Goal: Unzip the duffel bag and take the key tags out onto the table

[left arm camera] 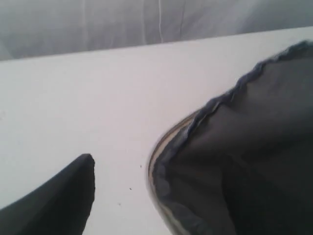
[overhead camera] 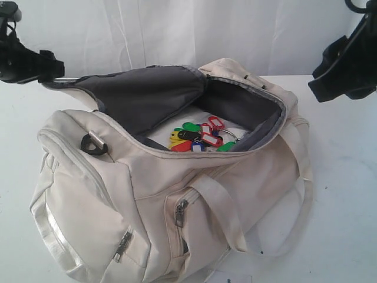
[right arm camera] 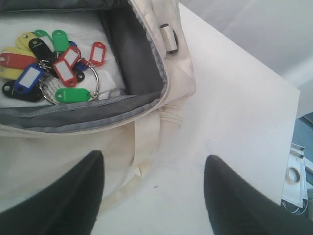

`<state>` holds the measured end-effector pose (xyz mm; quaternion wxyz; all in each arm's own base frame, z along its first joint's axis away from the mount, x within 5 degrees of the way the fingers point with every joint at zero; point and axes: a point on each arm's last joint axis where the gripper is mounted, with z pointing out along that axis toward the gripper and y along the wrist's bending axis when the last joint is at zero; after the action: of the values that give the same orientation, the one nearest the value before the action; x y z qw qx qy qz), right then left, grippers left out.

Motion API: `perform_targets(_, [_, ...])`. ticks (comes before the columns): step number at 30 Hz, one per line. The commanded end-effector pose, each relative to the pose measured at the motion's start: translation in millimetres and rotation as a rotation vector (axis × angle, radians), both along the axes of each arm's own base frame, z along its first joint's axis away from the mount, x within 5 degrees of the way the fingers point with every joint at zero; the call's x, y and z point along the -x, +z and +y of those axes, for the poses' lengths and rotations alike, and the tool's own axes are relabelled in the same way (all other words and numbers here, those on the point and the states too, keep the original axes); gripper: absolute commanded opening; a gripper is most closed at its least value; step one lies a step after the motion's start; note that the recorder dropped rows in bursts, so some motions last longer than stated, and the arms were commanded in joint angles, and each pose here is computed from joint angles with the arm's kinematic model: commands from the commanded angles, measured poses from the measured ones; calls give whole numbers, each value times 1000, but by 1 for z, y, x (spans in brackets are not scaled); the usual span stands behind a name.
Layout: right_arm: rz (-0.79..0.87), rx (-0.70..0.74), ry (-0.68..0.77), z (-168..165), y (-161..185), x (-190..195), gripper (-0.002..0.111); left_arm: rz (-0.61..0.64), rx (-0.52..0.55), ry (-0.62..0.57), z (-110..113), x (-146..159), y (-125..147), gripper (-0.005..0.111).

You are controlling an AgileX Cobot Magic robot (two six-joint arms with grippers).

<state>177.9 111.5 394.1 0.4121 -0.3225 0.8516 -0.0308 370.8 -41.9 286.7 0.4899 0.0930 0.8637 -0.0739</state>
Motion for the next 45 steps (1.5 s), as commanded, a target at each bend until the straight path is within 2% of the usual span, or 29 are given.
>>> perform_targets(1, [-4, 3, -5, -2, -1, 1, 56, -147, -43, -3, 4, 23, 48, 75])
perform_targets(7, [-8, -1, -2, -1, 0, 1, 56, -259, -34, -23, 5, 57, 92, 75])
perform_targets(9, [-15, 7, -4, -2, 0, 1, 56, -234, -21, -75, 1, 71, 99, 75])
perform_targets(12, [-34, 17, -7, -5, 2, 2, 56, -125, -5, -211, -8, 96, 103, 72])
perform_targets(14, [-54, 12, -6, -7, 5, 3, 56, -46, 2, -302, -14, 112, 102, 64])
perform_targets(18, [-121, -23, 24, -8, 14, 7, 56, 105, 4, -460, -21, 140, 101, 38])
perform_targets(21, [-173, -61, 41, -9, 21, 10, 56, 110, 22, -458, -21, 151, 104, 4])
perform_targets(22, [-186, -70, 45, -9, 23, 11, 56, 83, 11, -456, -20, 155, 106, 0])
perform_targets(28, [-202, -116, 31, -12, 27, 15, 55, -53, -78, -373, -9, 199, 92, 0])
perform_targets(31, [-234, -136, 58, -8, 24, 13, 55, -128, -119, -251, 1, 198, 57, 0])
perform_targets(32, [-237, -138, 64, -7, 21, 12, 55, -133, -68, -194, 3, 195, 47, 0])
perform_targets(34, [-233, -152, 67, -5, 16, 11, 55, -166, 116, -77, 4, 191, 44, 0])
perform_targets(36, [-219, -189, 41, -3, 10, 9, 55, -157, 219, -66, 1, 192, 46, 0])
perform_targets(39, [-179, -218, -15, 9, -1, -9, 43, -139, 218, -99, -1, 194, 45, 0])
perform_targets(45, [-80, -112, -72, 38, 6, -51, 42, -153, 221, -177, -7, 201, 62, 0])
